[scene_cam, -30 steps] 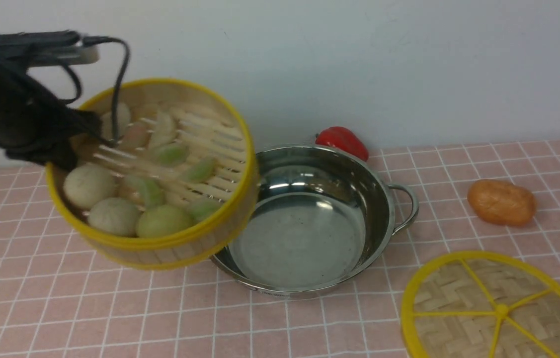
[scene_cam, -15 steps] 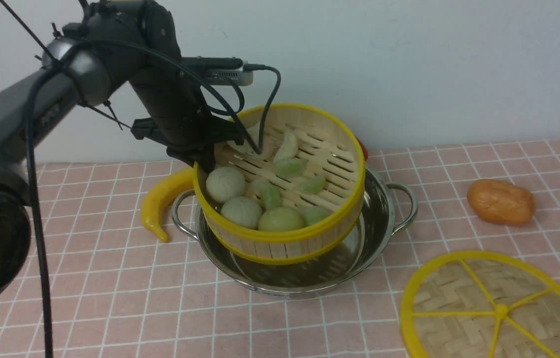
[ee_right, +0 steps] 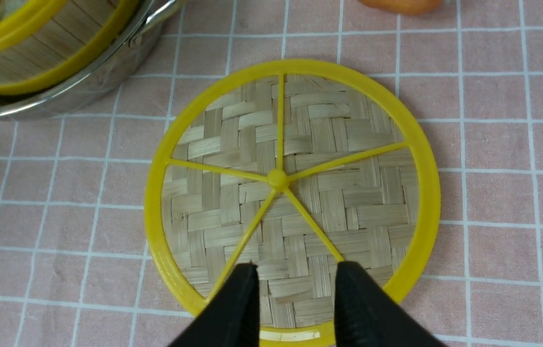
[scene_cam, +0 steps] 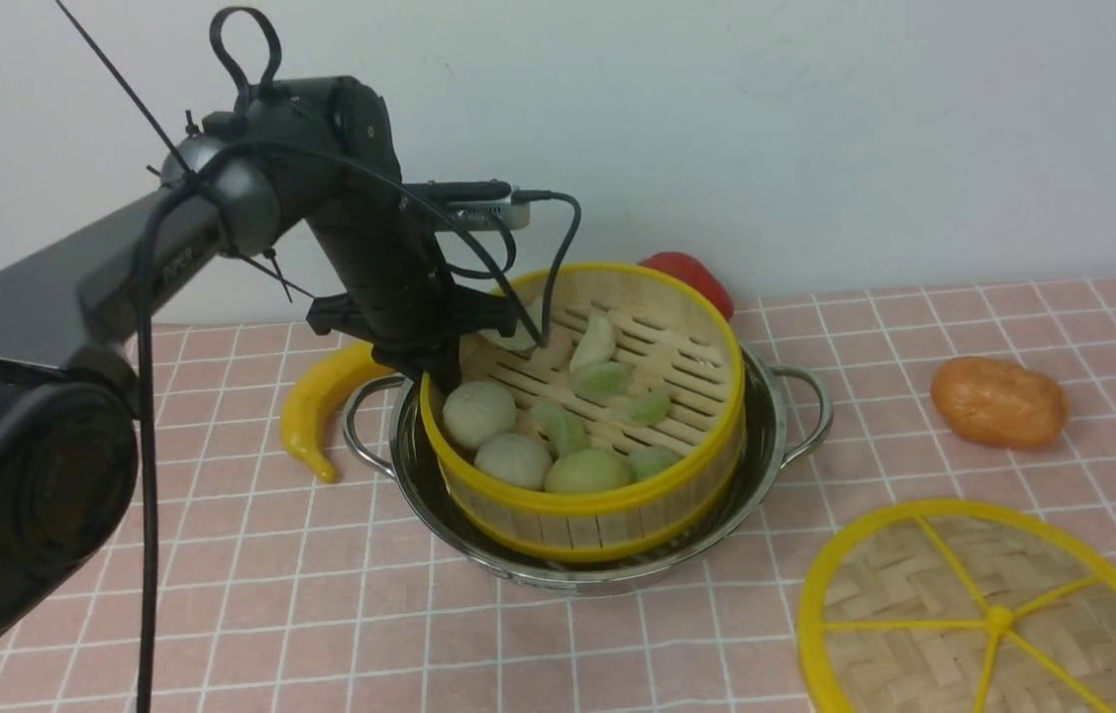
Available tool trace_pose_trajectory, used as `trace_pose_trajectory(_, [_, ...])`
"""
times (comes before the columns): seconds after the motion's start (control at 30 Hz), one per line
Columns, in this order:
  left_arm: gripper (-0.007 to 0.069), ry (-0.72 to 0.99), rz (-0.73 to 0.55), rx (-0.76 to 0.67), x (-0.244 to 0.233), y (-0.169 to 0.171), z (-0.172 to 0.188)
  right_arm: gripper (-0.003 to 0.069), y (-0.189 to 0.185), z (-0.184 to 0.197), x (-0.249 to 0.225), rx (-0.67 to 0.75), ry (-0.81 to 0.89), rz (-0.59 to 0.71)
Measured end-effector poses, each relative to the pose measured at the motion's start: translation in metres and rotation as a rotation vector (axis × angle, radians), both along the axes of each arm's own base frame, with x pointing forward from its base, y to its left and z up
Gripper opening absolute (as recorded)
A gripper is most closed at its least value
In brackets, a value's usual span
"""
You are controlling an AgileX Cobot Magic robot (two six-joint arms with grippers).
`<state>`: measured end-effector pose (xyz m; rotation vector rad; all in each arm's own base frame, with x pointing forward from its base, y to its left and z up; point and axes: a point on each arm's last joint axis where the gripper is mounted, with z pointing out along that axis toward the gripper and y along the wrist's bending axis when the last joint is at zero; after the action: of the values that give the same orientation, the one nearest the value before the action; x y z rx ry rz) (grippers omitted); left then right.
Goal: Place the steamer in the pot on the pink tablecloth, and put the lid on the steamer.
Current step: 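Place the bamboo steamer basket with dumplings into the steel pot with the left gripper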
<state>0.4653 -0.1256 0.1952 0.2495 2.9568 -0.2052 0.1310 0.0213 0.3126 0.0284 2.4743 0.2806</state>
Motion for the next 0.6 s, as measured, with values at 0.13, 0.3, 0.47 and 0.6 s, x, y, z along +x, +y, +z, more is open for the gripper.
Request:
trace_pose_trajectory(0.13, [0.0029,0.001,-0.006,0.007,0.000,-0.002,-0.004,0.0240,0.000,0.000,0.000,0.001,0.000,0.000])
trace_pose_trajectory(0.3, [0.0029,0.005,-0.027,0.030,0.000,-0.009,-0.012,0.0240,0.000,0.000,0.000,0.001,0.001,0.000])
trace_pose_trajectory(0.47, [0.0029,0.013,-0.044,0.056,0.000,-0.013,-0.021,0.0240,0.000,-0.001,-0.001,0.000,0.015,0.003])
trace_pose_trajectory(0.6, [0.0029,0.008,-0.045,0.063,0.001,-0.012,-0.021,0.0240,0.000,-0.001,-0.001,0.000,0.020,0.004])
